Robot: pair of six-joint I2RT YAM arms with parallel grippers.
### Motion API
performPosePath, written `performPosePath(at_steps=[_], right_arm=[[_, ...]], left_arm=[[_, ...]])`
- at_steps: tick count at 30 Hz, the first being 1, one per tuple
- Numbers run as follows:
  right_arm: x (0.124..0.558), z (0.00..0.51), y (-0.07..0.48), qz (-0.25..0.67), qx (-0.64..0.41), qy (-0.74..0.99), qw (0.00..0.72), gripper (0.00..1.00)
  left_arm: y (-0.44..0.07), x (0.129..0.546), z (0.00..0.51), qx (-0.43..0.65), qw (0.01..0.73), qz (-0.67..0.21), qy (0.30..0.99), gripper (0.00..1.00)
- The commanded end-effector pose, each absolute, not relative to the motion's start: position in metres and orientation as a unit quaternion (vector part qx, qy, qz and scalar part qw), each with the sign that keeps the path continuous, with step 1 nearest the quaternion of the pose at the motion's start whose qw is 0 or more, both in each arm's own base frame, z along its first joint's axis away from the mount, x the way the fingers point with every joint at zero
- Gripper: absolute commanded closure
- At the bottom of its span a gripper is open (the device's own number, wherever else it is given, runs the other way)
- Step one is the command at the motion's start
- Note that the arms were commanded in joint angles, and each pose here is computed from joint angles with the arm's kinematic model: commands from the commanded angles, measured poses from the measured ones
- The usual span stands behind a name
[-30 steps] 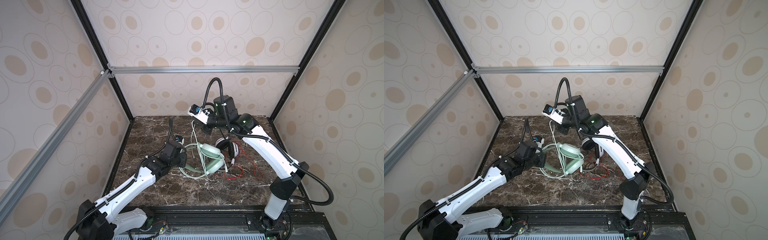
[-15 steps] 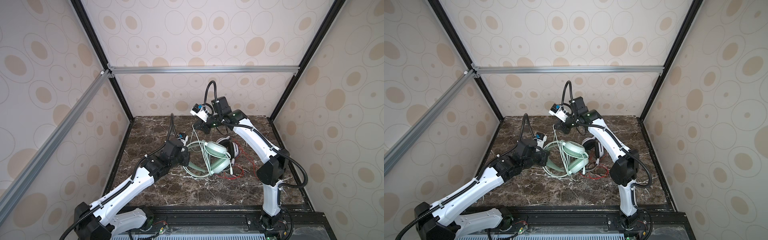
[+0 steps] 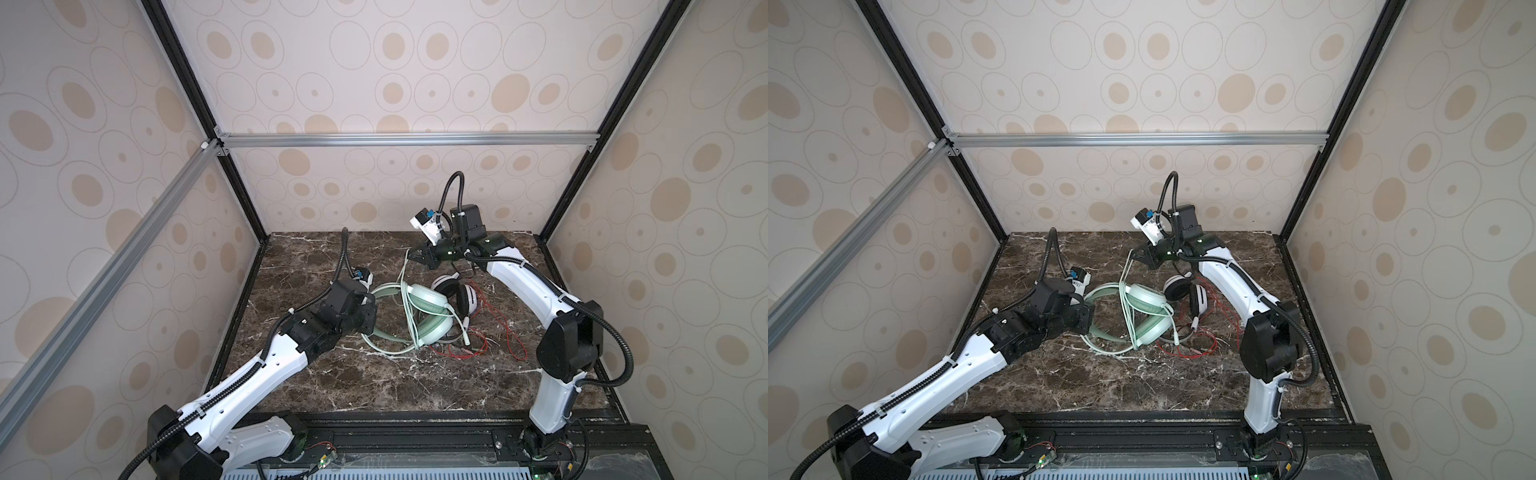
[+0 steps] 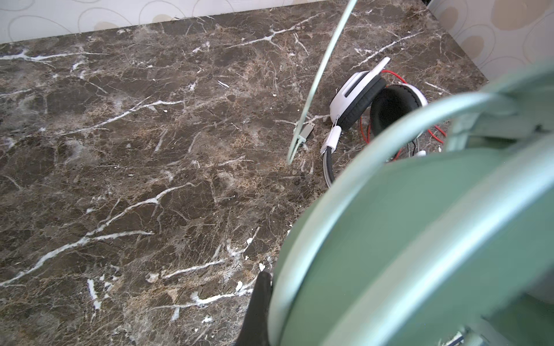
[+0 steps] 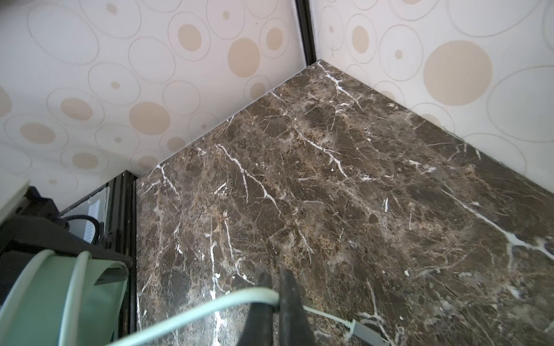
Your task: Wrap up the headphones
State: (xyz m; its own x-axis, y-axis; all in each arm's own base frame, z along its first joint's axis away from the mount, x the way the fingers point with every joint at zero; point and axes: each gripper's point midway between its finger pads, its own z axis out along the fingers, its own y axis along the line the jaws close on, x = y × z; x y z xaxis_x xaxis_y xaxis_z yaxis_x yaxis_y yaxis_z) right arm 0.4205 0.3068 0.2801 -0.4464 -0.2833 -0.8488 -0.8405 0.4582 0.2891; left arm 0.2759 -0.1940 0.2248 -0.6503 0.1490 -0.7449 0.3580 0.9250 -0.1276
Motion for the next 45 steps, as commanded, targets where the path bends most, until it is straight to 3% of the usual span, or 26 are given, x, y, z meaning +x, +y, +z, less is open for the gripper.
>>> performPosePath(at_steps=[1,6,13,19,23,33,38,45], right_arm=[[0.454,0.307,0.284,0.343,-0.317,0.761,0.450,1.00],[0.450,0.298,0.295,0.384,-0.322,0.756,0.420,0.99],[0.440,0.279,0.319,0.475,-0.329,0.730,0.364,0.95],[0.426,0.266,0.320,0.497,-0.320,0.731,0.341,0.59],[0.401,0.262,0.307,0.488,-0.319,0.736,0.345,0.48],[0.348,0.241,0.274,0.446,-0.275,0.758,0.387,0.40],[0.310,0.212,0.292,0.420,-0.306,0.772,0.366,0.38],[0.302,0.171,0.299,0.428,-0.273,0.789,0.345,0.38]], left_arm=[[-0.214,0.267,0.268,0.174,0.426,-0.188,0.868,1.00],[-0.221,0.268,0.284,0.173,0.438,-0.211,0.857,1.00],[-0.235,0.274,0.344,0.173,0.478,-0.254,0.823,1.00],[-0.214,0.303,0.401,0.133,0.525,-0.193,0.818,1.00],[-0.199,0.316,0.420,0.115,0.546,-0.147,0.817,1.00],[-0.202,0.325,0.443,0.120,0.561,-0.139,0.807,1.00],[-0.204,0.326,0.452,0.121,0.565,-0.143,0.804,1.00],[-0.206,0.326,0.459,0.126,0.567,-0.150,0.800,1.00]])
